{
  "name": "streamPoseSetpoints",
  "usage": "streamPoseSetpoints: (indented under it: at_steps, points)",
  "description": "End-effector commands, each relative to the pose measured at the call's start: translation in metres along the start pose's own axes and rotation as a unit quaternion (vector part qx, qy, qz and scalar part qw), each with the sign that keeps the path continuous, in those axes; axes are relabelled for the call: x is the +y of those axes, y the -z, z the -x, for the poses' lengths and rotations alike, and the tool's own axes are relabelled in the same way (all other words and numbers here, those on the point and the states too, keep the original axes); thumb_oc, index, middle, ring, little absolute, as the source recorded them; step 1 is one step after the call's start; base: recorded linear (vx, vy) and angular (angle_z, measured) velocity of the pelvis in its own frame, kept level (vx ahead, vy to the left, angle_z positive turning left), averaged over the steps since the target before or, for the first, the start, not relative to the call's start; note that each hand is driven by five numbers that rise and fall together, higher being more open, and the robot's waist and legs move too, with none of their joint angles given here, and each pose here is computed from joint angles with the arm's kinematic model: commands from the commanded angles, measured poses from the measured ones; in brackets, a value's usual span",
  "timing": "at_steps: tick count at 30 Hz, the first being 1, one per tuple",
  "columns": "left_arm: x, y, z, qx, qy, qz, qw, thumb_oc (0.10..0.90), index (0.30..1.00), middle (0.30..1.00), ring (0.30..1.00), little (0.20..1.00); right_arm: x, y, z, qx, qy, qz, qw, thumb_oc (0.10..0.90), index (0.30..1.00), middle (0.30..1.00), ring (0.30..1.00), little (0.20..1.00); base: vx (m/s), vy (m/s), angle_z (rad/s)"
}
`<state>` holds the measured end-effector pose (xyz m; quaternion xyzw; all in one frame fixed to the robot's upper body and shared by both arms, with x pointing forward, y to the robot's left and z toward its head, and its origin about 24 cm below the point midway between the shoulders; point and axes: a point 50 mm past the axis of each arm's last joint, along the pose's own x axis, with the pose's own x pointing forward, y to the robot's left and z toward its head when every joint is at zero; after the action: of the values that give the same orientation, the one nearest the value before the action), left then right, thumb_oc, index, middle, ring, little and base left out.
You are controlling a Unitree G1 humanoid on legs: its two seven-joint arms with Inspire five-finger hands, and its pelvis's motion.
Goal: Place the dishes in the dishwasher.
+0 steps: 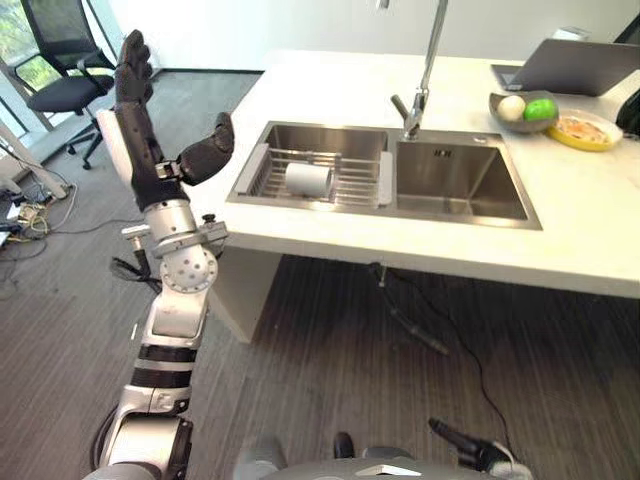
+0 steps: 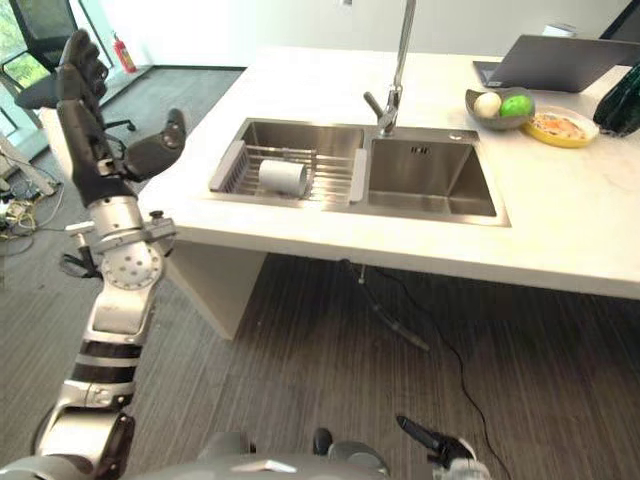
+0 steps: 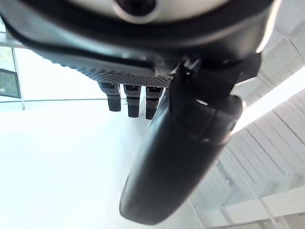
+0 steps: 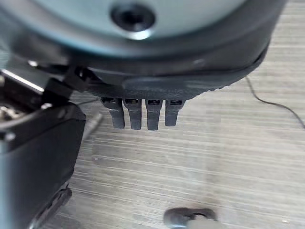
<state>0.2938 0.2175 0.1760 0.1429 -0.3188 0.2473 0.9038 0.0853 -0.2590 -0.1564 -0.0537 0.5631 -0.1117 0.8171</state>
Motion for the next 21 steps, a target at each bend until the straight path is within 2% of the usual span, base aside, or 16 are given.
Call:
streamPoseSetpoints:
  at_steps: [1, 4, 5, 7, 10, 11, 13, 19, 21]
  points:
    - [0.006, -0.023, -0.016, -0.092, 0.024, -0.037, 0.995, 0.8, 0.9, 0.9, 0.9, 0.9, -0.012, 0.009, 0.003, 0.002, 0.008, 0.052, 0.999, 0.8, 0.9, 0.9, 0.9, 0.9, 0.46, 0.156, -0.37]
    - [0.009, -0.015, -0.011, -0.09, 0.056, -0.078, 0.991, 0.8, 0.9, 0.9, 0.9, 0.9, -0.009, 0.012, 0.003, 0.004, -0.004, 0.084, 0.996, 0.8, 0.9, 0.9, 0.9, 0.9, 0.24, 0.064, -0.66]
    - [0.008, -0.009, -0.013, -0.092, 0.102, -0.132, 0.982, 0.8, 0.9, 0.9, 0.9, 0.9, -0.006, 0.011, 0.003, 0.001, -0.012, 0.095, 0.995, 0.8, 0.9, 0.9, 0.9, 0.9, 0.16, 0.013, -0.45]
    - [0.011, -0.01, -0.016, -0.106, 0.113, -0.158, 0.975, 0.8, 0.9, 0.9, 0.9, 0.9, -0.004, 0.014, 0.004, 0.003, -0.017, 0.084, 0.996, 0.8, 0.9, 0.9, 0.9, 0.9, 0.12, 0.013, -0.18]
    - [0.011, -0.011, -0.022, -0.123, 0.197, -0.218, 0.948, 0.8, 0.9, 0.9, 0.9, 0.9, 0.004, 0.029, 0.006, 0.026, -0.039, 0.076, 0.996, 0.8, 0.9, 0.9, 0.9, 0.9, 0.1, 0.053, 0.29]
    - [0.011, -0.011, -0.022, -0.123, 0.197, -0.218, 0.948, 0.8, 0.9, 0.9, 0.9, 0.9, 0.004, 0.029, 0.006, 0.026, -0.039, 0.076, 0.996, 0.8, 0.9, 0.9, 0.9, 0.9, 0.09, 0.071, -0.51]
    - [0.01, -0.002, -0.026, -0.109, 0.266, -0.26, 0.922, 0.8, 0.9, 0.9, 0.9, 0.9, 0.007, 0.042, 0.009, 0.058, -0.061, 0.138, 0.987, 0.8, 0.9, 0.9, 0.9, 0.9, 0.07, 0.1, 0.05]
    - [0.024, -0.007, -0.043, -0.131, 0.345, -0.356, 0.858, 0.8, 0.9, 0.9, 0.9, 0.9, 0.001, 0.05, 0.011, 0.068, -0.064, 0.138, 0.986, 0.8, 0.9, 0.9, 0.9, 0.9, 0.02, 0.045, 0.0]
    - [0.029, -0.005, -0.047, -0.12, 0.364, -0.366, 0.848, 0.8, 0.9, 0.9, 0.9, 0.9, -0.002, 0.051, 0.012, 0.071, -0.064, 0.145, 0.985, 0.8, 0.9, 0.9, 0.9, 0.9, 0.01, 0.015, -0.03]
